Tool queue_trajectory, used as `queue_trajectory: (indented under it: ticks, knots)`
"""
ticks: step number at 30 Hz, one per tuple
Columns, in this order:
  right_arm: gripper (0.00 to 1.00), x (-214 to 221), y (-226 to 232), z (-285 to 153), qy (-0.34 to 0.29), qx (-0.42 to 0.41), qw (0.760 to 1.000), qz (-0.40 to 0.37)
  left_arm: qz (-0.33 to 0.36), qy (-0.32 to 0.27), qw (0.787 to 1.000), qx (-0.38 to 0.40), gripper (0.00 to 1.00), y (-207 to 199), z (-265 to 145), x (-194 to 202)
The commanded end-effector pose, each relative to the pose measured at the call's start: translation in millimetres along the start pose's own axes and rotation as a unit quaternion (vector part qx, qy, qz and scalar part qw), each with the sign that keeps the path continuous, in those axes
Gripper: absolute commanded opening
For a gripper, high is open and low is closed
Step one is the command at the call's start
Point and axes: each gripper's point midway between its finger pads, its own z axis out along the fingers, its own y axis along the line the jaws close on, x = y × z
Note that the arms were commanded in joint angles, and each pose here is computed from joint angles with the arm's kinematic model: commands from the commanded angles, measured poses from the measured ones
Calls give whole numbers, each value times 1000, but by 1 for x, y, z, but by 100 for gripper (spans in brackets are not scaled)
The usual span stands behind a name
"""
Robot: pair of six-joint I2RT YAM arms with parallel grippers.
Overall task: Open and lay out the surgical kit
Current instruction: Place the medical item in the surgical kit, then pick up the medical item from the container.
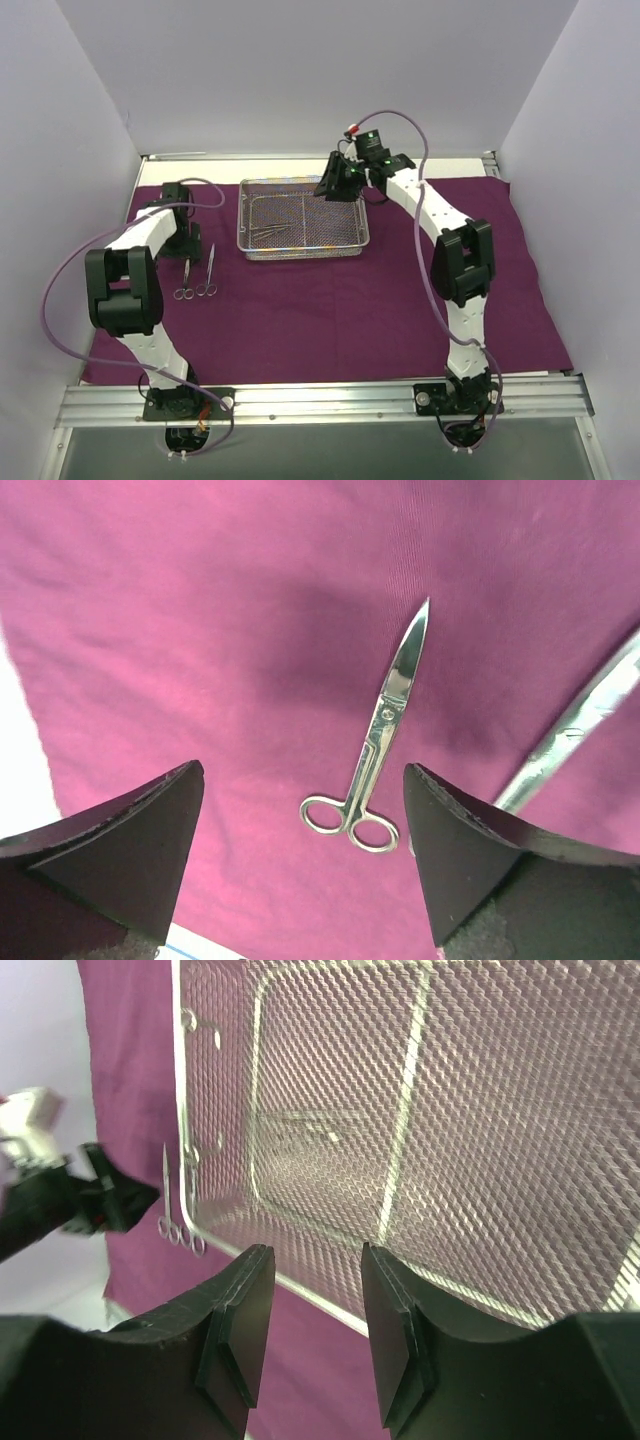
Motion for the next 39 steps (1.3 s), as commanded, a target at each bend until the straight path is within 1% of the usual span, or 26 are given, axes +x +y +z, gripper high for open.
queue_trajectory:
  ticks: [1, 2, 4, 5, 7, 9, 10, 12, 14, 18, 21, 23, 25, 27, 29, 30, 31, 32, 33, 34, 35, 36, 38, 39]
  knots:
    - [40, -5, 16, 20, -18, 32, 999, 2, -74, -67, 995, -11, 90, 21, -53, -36]
    - [40, -6, 31, 25, -25, 28, 999, 22, -83, -79, 993, -1, 91, 21, -62, -43]
    - [41, 0, 25, 43, -28, 56, 997, 52, -98, -91, 991, 13, 92, 21, -77, -47]
    - [41, 2, 38, 46, -30, 57, 995, 71, -105, -96, 989, 31, 92, 17, -84, -50]
    - [42, 8, 33, 64, -35, 90, 992, 81, -119, -96, 987, 45, 93, 13, -94, -47]
    - [44, 11, 43, 68, -44, 111, 989, 91, -127, -98, 985, 63, 93, 4, -101, -46]
    - [45, 19, 37, 79, -38, 128, 986, 98, -131, -105, 983, 68, 94, 3, -106, -45]
    - [48, 28, 40, 84, -35, 142, 982, 115, -140, -112, 981, 74, 96, 2, -111, -44]
    - [49, 33, 31, 92, -42, 171, 978, 113, -144, -115, 980, 79, 97, 2, -115, -41]
    - [50, 56, 29, 105, -29, 201, 973, 112, -145, -126, 978, 85, 97, 6, -127, -36]
    - [50, 72, 32, 119, -18, 207, 973, 105, -133, -142, 976, 97, 98, -1, -142, -37]
    - [50, 75, 32, 128, -33, 214, 972, 93, -136, -148, 974, 108, 97, -3, -149, -38]
    - [51, 81, 30, 138, -32, 217, 972, 88, -137, -149, 972, 118, 97, -7, -151, -37]
    - [50, 79, 40, 145, -44, 203, 976, 71, -132, -148, 972, 129, 98, -13, -152, -37]
    - [49, 74, 49, 148, -59, 190, 979, 54, -120, -154, 970, 145, 100, -19, -156, -37]
    - [49, 74, 49, 149, -58, 187, 980, 43, -103, -165, 968, 161, 100, -27, -160, -39]
    - [49, 70, 54, 144, -60, 180, 981, 43, -89, -179, 964, 174, 94, -32, -167, -42]
    - [49, 69, 54, 141, -59, 178, 981, 45, -70, -190, 961, 190, 93, -41, -172, -45]
    - [49, 66, 43, 137, -55, 186, 980, 51, -34, -212, 954, 209, 91, -55, -181, -51]
    - [49, 57, 50, 123, -58, 175, 982, 49, -12, -221, 947, 231, 88, -68, -189, -55]
    - [49, 51, 48, 116, -60, 175, 982, 47, 5, -234, 942, 242, 88, -76, -195, -60]
    - [49, 37, 41, 96, -67, 179, 981, 40, 38, -251, 934, 251, 88, -89, -199, -66]
    - [49, 22, 34, 75, -75, 176, 981, 34, 56, -274, 924, 260, 85, -98, -210, -79]
    - [49, 5, 22, 59, -85, 178, 979, 41, 74, -275, 921, 266, 84, -105, -207, -83]
